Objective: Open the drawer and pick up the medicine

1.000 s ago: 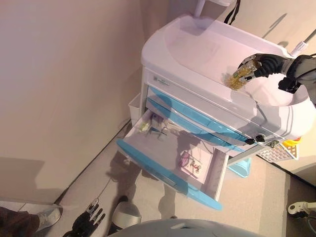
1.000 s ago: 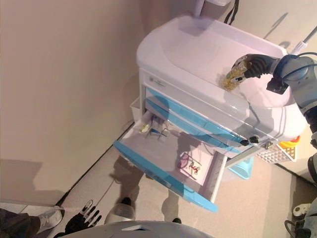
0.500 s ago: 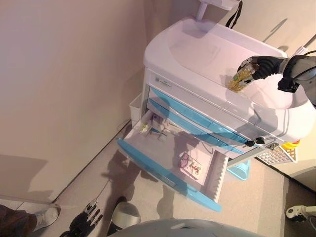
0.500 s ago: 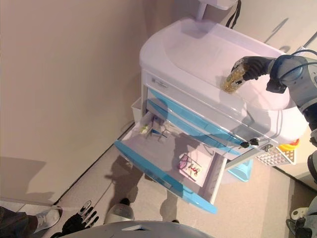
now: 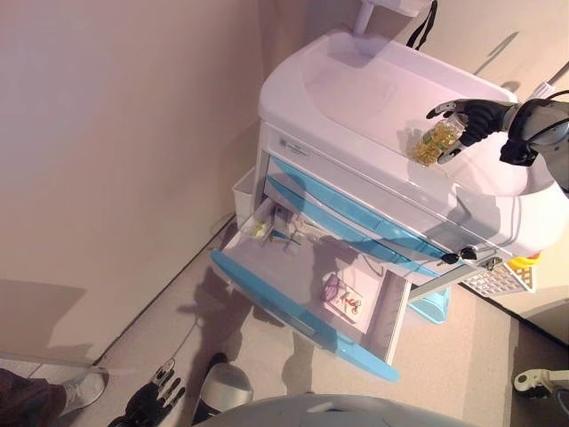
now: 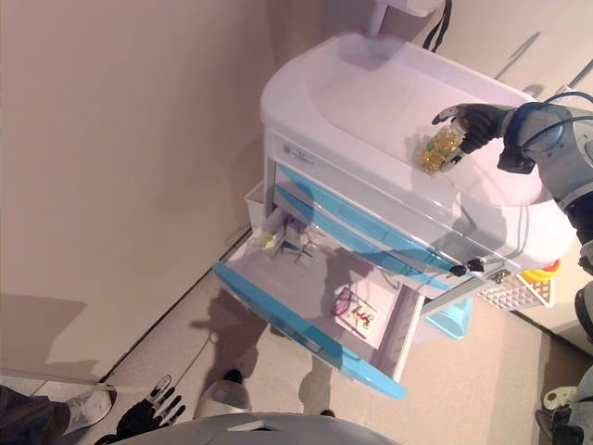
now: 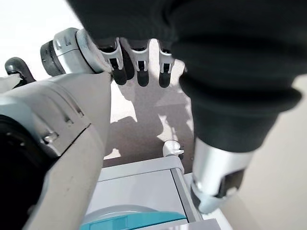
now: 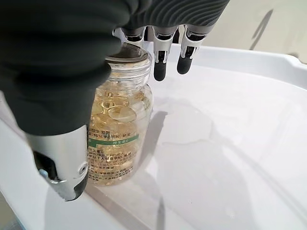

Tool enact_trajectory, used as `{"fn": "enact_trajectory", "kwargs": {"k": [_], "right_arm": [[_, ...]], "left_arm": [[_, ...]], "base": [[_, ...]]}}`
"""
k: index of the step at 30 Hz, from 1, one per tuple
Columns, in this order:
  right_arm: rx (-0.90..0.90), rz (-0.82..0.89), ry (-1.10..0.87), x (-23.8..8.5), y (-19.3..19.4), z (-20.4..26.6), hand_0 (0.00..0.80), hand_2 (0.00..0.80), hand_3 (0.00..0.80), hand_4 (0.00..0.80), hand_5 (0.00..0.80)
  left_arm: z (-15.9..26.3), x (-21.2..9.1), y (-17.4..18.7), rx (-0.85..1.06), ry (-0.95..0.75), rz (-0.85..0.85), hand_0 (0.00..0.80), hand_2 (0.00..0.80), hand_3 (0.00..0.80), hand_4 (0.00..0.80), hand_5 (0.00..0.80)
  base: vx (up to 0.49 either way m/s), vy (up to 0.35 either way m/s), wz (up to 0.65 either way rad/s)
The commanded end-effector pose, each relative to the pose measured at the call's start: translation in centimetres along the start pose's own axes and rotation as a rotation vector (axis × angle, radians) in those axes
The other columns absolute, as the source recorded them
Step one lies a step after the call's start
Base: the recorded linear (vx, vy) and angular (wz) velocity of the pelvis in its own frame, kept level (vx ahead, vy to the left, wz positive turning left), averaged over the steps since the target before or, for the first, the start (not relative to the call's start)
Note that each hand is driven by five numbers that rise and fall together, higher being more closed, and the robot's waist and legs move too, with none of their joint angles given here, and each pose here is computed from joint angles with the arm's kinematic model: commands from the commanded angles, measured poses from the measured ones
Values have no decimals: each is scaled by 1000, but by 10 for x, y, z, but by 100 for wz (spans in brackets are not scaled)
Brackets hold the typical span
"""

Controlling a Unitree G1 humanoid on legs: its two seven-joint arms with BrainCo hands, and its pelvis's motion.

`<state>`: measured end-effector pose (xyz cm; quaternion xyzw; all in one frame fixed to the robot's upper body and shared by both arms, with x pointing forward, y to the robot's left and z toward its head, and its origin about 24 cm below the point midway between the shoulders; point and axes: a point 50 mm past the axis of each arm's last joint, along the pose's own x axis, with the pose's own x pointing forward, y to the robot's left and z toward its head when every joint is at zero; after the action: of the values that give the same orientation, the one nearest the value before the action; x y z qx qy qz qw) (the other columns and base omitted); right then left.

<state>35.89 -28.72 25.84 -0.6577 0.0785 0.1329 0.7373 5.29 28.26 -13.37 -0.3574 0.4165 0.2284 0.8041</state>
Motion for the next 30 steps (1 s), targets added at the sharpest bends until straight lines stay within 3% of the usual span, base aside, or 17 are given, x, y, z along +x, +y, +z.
{"fn": "enact_trajectory", "kwargs": {"k": [1, 23, 30], "right_arm": [[-61, -100, 15, -11, -30, 6, 0, 0, 0, 0, 0], [-47, -390, -52, -65, -95, 17, 0, 0, 0, 0, 0], [-40, -562, -49, -87, -119, 17, 0, 0, 0, 0, 0]], "left_arm": [[10, -5, 6, 34, -25, 0, 0, 0, 0, 0, 0], [8, -7, 9, 11, -42, 1, 0, 0, 0, 0, 0], [15, -6, 5, 81, -58, -23, 0, 0, 0, 0, 0]], "base": [[0, 0, 0], [-9, 0, -3], [-30, -22, -5]]}}
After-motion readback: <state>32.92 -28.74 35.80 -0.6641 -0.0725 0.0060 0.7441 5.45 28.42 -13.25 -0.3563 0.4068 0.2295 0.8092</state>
